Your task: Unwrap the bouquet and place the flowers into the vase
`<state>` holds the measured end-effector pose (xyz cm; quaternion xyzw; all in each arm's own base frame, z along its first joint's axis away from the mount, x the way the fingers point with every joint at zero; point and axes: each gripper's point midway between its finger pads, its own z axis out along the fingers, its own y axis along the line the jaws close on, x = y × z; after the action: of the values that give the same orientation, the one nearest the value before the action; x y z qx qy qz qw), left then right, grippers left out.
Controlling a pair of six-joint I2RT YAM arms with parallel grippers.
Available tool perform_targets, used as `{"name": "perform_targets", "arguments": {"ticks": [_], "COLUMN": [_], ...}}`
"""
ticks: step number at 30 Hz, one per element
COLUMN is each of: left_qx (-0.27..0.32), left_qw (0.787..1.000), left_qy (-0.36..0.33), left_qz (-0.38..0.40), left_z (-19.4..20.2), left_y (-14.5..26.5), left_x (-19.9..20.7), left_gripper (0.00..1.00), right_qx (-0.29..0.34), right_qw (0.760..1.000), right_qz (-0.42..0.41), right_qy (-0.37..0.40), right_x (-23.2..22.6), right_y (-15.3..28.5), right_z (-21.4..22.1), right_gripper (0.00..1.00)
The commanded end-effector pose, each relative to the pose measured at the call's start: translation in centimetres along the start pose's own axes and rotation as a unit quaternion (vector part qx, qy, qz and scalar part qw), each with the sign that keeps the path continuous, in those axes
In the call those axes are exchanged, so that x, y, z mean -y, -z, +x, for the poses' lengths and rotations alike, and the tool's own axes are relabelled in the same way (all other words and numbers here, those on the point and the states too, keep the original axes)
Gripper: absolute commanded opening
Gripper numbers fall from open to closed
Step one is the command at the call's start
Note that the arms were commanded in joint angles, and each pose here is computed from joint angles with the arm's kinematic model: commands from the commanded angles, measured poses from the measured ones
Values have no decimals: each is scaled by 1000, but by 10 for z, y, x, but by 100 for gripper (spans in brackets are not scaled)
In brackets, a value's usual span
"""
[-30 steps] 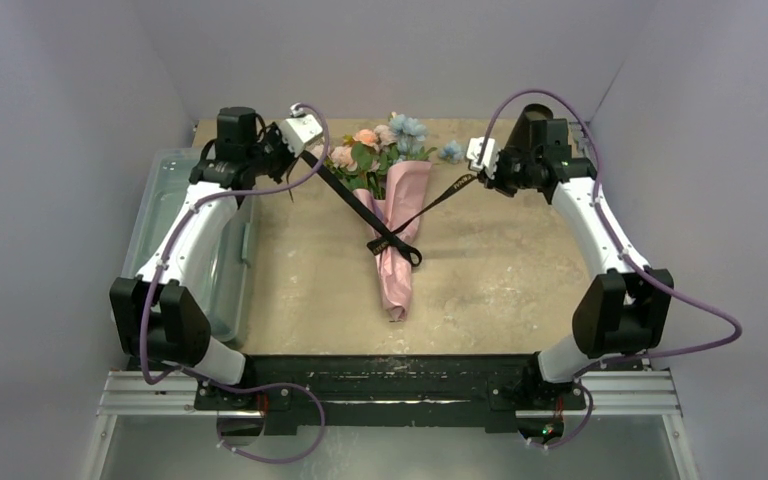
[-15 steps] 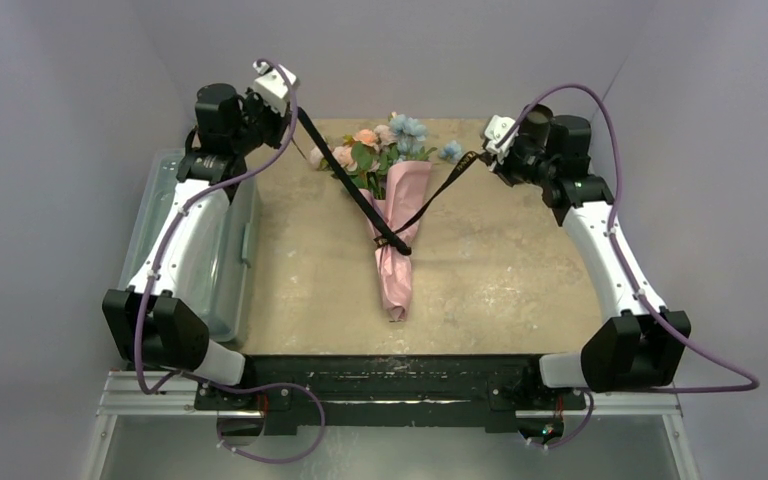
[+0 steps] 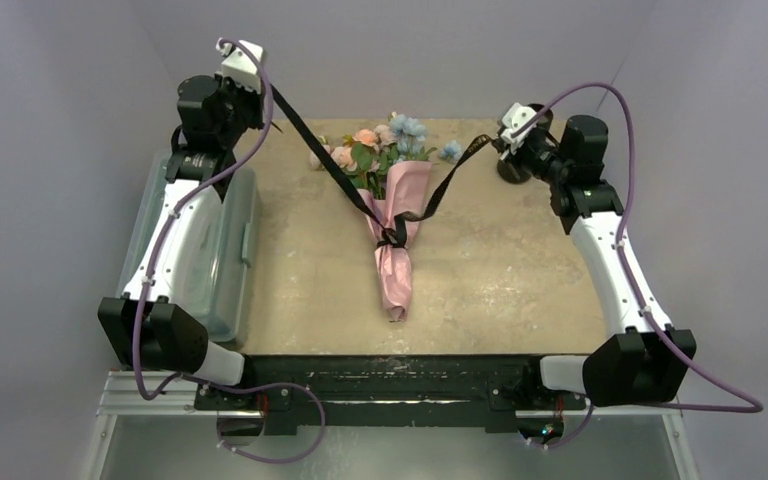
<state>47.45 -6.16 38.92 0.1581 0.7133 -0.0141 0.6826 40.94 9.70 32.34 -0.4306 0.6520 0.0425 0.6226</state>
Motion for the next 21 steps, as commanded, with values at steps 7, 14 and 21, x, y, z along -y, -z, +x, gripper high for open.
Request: {"name": "perform_targets", "arguments": {"ticks": [7,14,21], "left_qx": [82,72,22], "left_qw": [989,984,993], "left_qy": [24,0,-41], "left_qz": [-118,-164,-107], "left_z": [-70,-71,-47], "left_y": [26,36,34], "left_x": [-57,-75,-56], "left_gripper": [0,0,0], "right_qx": [40,18,-61], "right_qw": [995,993,994], "right_qz": [91,119,86], "right_qy": [-6,-2,-15], "right_x": [45,54,30], "right_y": [24,34,54], "right_z": [-37,-31,14], "right_gripper": [0,0,0]}}
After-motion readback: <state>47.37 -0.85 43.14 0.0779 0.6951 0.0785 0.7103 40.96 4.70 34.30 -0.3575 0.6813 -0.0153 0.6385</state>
